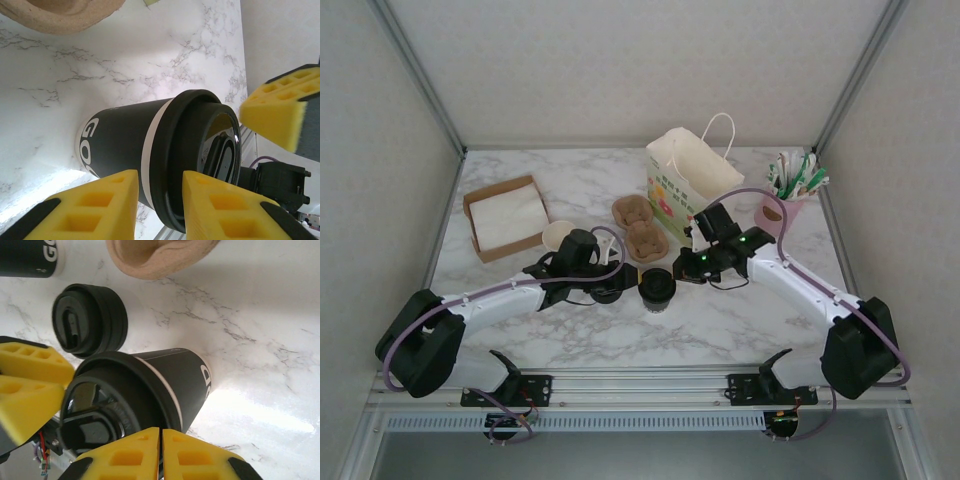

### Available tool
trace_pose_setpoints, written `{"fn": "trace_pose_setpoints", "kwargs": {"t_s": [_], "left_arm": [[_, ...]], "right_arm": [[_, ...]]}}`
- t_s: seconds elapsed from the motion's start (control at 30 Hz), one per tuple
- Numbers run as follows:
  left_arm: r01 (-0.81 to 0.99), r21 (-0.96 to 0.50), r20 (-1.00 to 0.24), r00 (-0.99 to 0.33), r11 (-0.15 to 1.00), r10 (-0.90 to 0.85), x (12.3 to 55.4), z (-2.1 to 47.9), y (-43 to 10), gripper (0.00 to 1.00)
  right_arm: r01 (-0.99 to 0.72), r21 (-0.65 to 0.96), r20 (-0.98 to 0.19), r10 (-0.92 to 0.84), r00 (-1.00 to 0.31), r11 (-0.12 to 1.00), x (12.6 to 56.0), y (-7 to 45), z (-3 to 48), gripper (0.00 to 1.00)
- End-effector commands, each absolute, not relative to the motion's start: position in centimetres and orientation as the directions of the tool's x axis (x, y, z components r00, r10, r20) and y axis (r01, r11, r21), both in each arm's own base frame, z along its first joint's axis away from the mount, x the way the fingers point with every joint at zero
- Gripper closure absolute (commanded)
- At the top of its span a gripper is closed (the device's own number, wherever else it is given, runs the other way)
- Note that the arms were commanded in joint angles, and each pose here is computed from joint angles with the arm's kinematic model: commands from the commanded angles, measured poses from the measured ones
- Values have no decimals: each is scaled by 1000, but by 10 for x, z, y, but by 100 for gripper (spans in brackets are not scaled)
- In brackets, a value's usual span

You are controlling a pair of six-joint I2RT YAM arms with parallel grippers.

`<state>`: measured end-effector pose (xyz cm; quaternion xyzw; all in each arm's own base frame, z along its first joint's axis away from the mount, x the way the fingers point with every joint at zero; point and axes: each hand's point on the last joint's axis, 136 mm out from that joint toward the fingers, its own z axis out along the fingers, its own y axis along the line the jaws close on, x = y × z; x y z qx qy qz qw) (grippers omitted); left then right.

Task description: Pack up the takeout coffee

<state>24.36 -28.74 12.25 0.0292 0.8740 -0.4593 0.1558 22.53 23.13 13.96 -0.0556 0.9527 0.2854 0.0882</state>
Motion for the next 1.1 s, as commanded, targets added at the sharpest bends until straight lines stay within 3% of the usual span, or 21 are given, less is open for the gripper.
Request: {"fn": "trace_pose_setpoints", "kwargs": {"t_s": [0.0,1.07], "left_arm": [[196,-791,-303,-949,580,-92,248,122,-289,71],[168,-789,-266,-960,591,-82,237,102,-286,74]], "right_arm": [[-155,559,-184,-60,-981,815,213,230,143,90],[-92,509,-77,-62,-995,856,192,225,94,92]]}}
